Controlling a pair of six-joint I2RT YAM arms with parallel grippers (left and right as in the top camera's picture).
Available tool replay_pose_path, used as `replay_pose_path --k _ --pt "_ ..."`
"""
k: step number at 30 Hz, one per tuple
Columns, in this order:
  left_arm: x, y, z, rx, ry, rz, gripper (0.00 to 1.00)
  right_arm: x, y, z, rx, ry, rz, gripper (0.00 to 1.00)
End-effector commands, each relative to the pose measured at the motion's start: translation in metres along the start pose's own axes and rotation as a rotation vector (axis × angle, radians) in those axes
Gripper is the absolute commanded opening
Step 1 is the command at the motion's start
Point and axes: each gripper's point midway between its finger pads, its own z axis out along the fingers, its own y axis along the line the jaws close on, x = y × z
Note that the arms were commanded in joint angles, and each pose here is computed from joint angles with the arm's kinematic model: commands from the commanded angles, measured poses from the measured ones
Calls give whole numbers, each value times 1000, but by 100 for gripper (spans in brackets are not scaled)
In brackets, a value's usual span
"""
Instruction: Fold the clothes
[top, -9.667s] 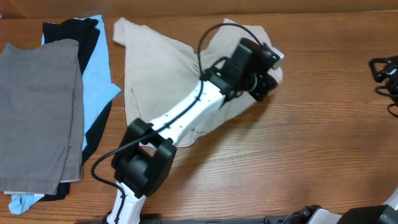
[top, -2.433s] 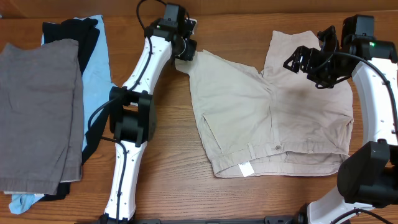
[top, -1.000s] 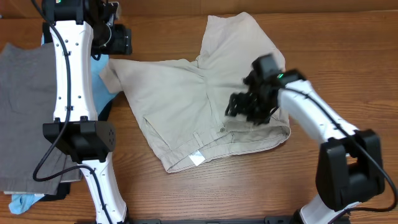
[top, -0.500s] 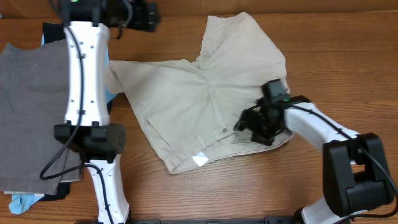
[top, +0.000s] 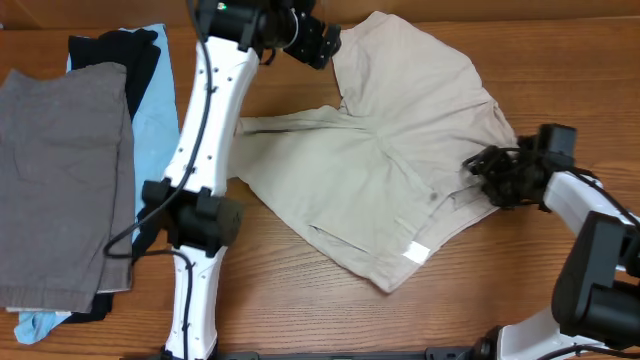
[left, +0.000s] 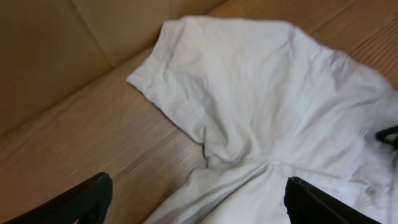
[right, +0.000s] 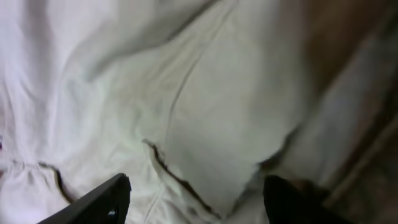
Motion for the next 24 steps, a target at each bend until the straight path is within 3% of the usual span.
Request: replay_pose_path --k 1,4,13,17,24 --pt "19 8 44 5 59 10 91 -24 -51 0 153 -76 -28 73" --pt "25 12 67 10 62 10 91 -38 -44 -12 153 -79 -50 73" --pt "11 -1 137 65 -58 60 86 -61 30 -73 98 -11 -103 95" --pt "7 -24 171 97 -107 110 77 -66 75 -105 65 -36 -171 96" --pt "20 -46 221 124 -140 154 76 -56 104 -110 37 -41 -237 96"
